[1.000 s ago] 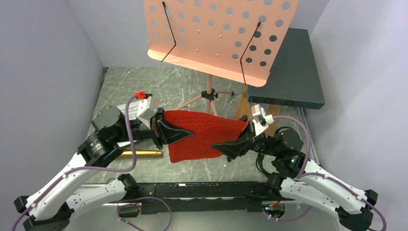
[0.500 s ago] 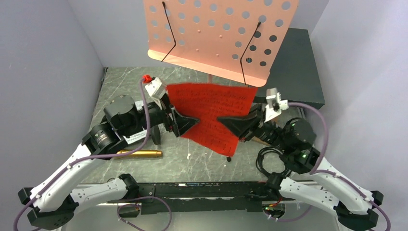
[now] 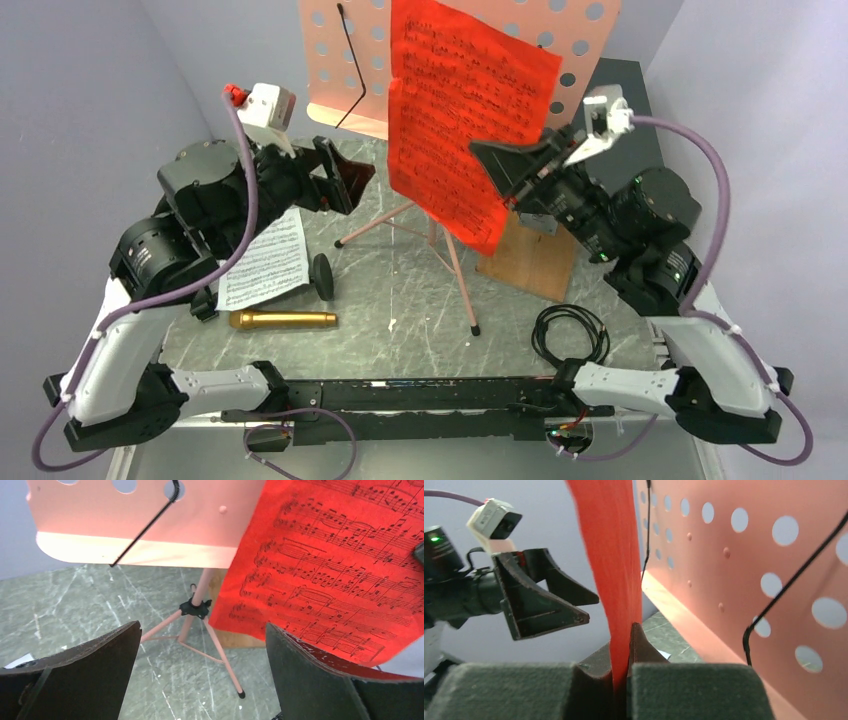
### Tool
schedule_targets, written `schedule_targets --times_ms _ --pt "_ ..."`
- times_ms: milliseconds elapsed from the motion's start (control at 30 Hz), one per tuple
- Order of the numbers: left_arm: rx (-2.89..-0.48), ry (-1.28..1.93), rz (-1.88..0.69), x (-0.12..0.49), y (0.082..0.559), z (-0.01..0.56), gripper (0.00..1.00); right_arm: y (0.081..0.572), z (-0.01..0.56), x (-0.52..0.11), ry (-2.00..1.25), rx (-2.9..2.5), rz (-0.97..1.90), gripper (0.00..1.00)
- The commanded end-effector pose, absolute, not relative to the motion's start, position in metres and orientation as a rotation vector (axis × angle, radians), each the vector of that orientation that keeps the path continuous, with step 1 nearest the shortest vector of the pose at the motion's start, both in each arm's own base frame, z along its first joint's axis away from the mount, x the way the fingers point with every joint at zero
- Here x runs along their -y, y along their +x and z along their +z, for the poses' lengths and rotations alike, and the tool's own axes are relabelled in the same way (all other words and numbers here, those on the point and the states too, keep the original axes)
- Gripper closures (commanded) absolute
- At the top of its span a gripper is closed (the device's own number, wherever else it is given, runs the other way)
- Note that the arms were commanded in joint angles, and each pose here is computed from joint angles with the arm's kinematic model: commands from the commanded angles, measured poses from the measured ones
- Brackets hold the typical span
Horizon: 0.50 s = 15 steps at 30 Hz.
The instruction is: Set up the instrument practice props
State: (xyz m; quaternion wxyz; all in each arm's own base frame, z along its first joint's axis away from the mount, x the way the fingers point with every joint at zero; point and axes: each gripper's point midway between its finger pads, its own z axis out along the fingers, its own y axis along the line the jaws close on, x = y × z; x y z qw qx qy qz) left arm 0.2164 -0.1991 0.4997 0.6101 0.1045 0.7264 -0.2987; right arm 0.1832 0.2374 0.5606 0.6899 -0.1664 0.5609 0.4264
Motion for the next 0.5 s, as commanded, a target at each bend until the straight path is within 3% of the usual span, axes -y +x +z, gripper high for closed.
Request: schedule_targets --times_ms 0,467 --pt "-1.708 0.191 -0.531 0.187 0.24 0.502 0.01 0.212 0.573 -0.237 -0.341 -1.292 0.801 1.0" --pt "-1.58 0.093 -0.581 0.184 0.313 0.563 0.02 0.248 0.631 -0.243 -0.297 -1.195 0.673 1.0"
